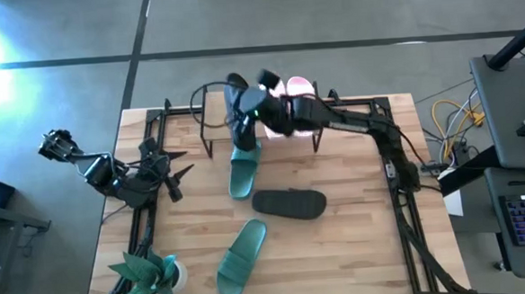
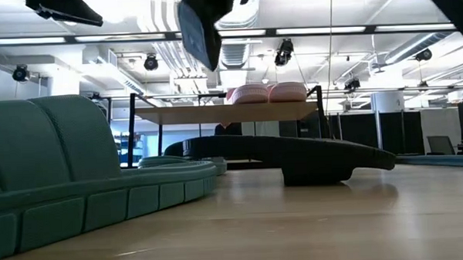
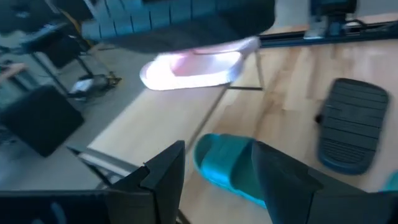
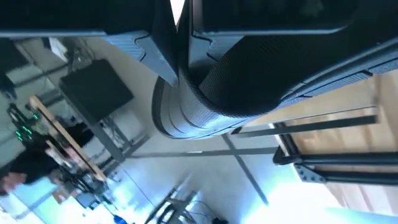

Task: Pick and place slides into the shelf
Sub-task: Put the bottom black slipper on the shelf

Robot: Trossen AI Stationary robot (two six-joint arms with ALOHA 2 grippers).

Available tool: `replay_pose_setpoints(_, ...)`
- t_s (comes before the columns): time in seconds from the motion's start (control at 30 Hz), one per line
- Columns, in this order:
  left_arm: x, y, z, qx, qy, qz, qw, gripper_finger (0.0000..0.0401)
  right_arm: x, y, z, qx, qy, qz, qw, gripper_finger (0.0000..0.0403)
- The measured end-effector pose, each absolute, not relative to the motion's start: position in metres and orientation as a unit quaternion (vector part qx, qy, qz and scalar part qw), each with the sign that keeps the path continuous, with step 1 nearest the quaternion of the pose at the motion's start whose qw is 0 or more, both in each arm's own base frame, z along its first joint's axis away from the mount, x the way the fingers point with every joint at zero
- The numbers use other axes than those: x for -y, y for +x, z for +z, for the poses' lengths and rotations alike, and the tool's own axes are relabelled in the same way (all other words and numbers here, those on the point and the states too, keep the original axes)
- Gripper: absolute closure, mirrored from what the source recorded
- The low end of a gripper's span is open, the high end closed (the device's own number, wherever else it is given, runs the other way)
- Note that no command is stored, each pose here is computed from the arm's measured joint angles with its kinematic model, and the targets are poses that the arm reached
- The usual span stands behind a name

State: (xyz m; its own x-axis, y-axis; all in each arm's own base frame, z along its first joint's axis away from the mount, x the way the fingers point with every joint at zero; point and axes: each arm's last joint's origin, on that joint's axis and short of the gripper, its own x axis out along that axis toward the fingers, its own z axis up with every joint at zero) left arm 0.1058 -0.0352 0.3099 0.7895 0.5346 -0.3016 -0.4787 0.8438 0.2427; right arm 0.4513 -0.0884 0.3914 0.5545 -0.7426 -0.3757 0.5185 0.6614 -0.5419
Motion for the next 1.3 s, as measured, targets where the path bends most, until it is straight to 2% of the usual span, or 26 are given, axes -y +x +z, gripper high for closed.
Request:
replay_pose_setpoints(0.2,0.031,0.107,0.309,-0.167,0.067,0.310,0.934,0.0228,0.152,0.466,0.353,-0.337,-0.208,-0.364,0.843,0.0390)
replay_pose_setpoints(0.33,0.027,0.108,0.309,-0.172,0.075,0.329,0.925,0.0228,0.172,0.473,0.328,-0.367,-0.220,-0.345,0.835,0.0390)
replay_pose_setpoints(0.53,0.021,0.109,0.309,-0.174,0.071,0.354,0.916,0.0228,0.177,0.482,0.305,-0.404,-0.253,-0.320,0.819,0.0390)
replay_pose_setpoints(0.67,0.019,0.110,0.308,-0.176,0.070,0.359,0.914,0.0228,0.175,0.484,0.299,-0.419,-0.267,-0.345,0.797,0.0390)
replay_pose_setpoints(0.93,0.019,0.110,0.308,-0.177,0.068,0.357,0.915,0.0228,0.177,0.482,0.296,-0.437,-0.280,-0.364,0.773,0.0390)
replay_pose_setpoints(1.1,0.019,0.110,0.308,-0.179,0.066,0.351,0.917,0.0228,0.175,0.482,0.296,-0.433,-0.270,-0.366,0.778,0.0389)
replay_pose_setpoints(1.2,0.020,0.110,0.308,-0.181,0.065,0.347,0.918,0.0228,0.173,0.483,0.295,-0.434,-0.269,-0.362,0.780,0.0376)
replay_pose_setpoints(1.3,0.020,0.110,0.308,-0.181,0.065,0.347,0.918,0.0228,0.171,0.483,0.293,-0.440,-0.265,-0.345,0.786,0.0342)
